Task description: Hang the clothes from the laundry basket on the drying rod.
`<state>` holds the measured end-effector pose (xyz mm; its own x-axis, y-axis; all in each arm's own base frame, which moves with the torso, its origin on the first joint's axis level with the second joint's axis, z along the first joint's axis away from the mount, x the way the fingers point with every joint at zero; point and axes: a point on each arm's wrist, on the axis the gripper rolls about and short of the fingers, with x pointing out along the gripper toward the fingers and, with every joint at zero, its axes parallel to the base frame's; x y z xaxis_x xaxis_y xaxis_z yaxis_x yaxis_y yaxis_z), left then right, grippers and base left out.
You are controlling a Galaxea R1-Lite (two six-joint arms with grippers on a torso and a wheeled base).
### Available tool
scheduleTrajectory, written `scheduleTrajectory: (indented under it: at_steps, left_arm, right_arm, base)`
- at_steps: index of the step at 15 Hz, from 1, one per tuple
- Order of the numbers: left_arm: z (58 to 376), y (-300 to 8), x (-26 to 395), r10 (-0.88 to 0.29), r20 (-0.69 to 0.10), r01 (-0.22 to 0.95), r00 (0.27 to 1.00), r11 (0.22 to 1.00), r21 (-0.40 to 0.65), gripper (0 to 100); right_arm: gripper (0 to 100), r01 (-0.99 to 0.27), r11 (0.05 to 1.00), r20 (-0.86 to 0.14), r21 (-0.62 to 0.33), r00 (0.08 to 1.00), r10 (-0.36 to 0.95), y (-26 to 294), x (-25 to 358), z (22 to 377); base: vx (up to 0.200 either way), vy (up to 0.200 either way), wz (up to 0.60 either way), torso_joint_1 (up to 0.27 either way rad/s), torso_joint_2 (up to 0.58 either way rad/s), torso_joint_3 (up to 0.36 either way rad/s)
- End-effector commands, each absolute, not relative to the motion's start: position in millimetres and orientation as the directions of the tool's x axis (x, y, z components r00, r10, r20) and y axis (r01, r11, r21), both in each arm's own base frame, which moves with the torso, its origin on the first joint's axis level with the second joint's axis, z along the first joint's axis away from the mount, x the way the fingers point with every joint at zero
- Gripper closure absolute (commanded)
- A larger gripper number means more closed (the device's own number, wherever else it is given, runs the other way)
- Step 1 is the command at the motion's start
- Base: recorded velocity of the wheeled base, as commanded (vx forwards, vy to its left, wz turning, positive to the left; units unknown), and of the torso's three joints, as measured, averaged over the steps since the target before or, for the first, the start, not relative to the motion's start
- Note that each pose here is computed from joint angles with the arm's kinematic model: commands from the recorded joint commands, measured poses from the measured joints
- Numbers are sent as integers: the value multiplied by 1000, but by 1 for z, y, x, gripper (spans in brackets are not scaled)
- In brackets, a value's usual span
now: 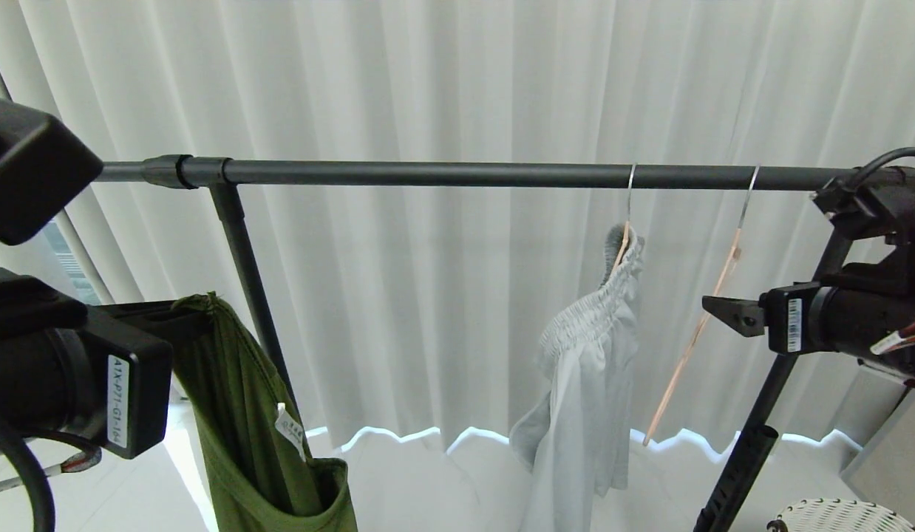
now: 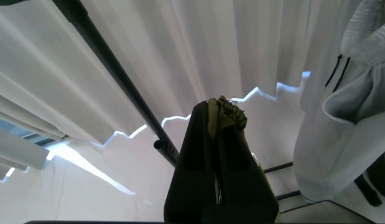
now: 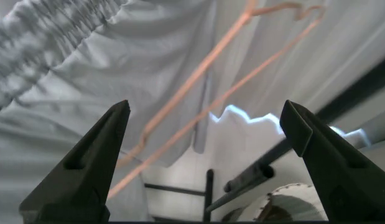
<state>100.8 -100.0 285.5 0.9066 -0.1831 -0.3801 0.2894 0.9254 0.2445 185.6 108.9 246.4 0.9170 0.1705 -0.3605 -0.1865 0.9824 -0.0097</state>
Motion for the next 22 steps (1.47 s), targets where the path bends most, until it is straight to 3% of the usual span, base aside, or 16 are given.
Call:
scheduleTrajectory:
  at_steps: [1, 14, 18, 22]
  left_arm:
    - [284, -100, 101, -182, -383, 290, 906, 925, 246, 100]
    - [283, -101, 101, -180, -387, 291, 904, 924, 249, 100]
    - [283, -100, 101, -181, -386, 290, 905, 924, 248, 100]
    - [284, -100, 101, -181, -385, 290, 905, 924, 248, 100]
  right_arm:
    - [0, -173, 985, -422, -13, 894, 152, 123, 208, 231]
    - [0, -125, 992, -453, -24, 886, 100, 108, 203, 229]
    - [0, -101, 994, -456, 27, 884, 102, 108, 203, 229]
    - [0, -50, 996, -526, 71, 847, 80, 109, 205, 218]
  base:
    - [0, 0, 0, 0, 0, 0]
    - [0, 0, 0, 0, 0, 0]
    - [0, 0, 0, 0, 0, 0]
    - [0, 0, 0, 0, 0, 0]
